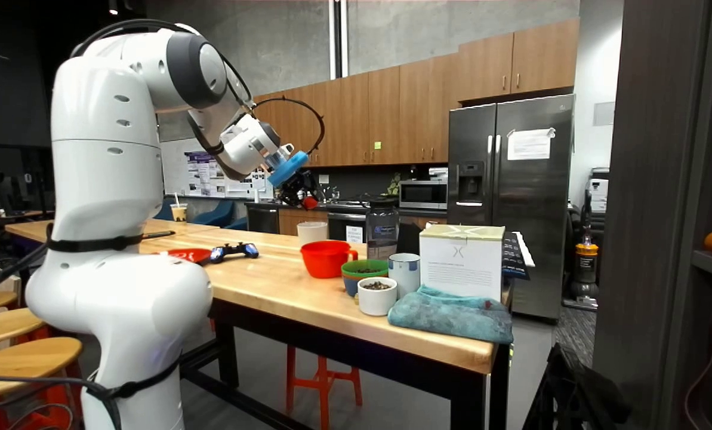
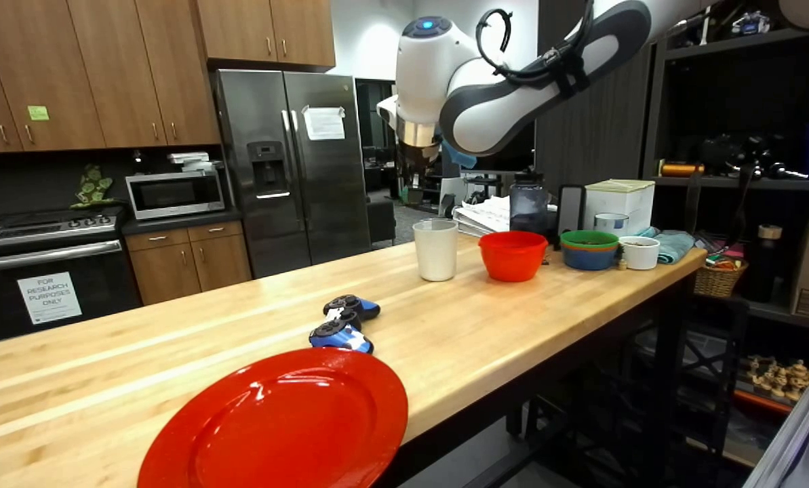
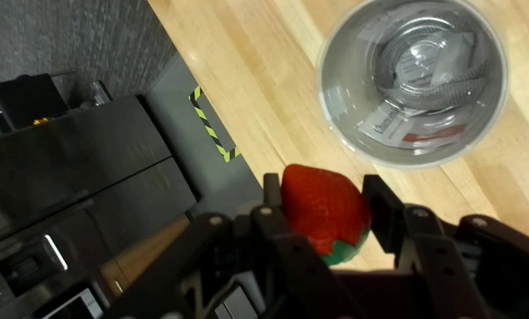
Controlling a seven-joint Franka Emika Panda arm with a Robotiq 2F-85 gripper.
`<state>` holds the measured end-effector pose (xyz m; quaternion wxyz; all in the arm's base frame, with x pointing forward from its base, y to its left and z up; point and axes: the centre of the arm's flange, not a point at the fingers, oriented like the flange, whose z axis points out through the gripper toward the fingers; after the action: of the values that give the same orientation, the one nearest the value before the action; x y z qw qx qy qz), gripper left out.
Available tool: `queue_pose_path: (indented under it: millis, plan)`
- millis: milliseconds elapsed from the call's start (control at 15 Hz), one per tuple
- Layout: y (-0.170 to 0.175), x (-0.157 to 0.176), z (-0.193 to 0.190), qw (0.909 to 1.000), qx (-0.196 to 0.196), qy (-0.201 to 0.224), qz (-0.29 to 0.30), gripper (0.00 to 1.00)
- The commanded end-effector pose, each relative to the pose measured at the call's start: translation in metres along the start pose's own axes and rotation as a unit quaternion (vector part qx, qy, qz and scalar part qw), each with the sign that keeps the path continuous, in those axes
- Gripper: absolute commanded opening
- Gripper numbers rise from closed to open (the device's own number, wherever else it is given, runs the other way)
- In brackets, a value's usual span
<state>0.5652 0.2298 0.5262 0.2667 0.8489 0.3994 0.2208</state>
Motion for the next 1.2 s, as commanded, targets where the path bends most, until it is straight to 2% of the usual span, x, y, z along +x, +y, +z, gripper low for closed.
queue_pose_path:
  millis: [0,133,267,533,800,1000,1133]
  plan:
    - [0.009,-0.014,-0.010,0.9983,-0.043,-0.036,0.011,0.23]
    - [0.012,-0.022,-0.012,0.9959,-0.066,-0.060,0.014,0.23]
    - [0.013,-0.025,-0.014,0.9951,-0.070,-0.067,0.023,0.23]
    - [0.009,-0.016,-0.018,0.9963,-0.068,-0.029,0.045,0.23]
    - [0.002,0.000,-0.030,0.9984,-0.037,-0.009,0.041,0.23]
    - [-0.005,0.010,-0.041,0.9989,0.019,0.021,0.039,0.23]
    - [-0.013,0.019,-0.045,0.9954,0.070,0.056,0.035,0.23]
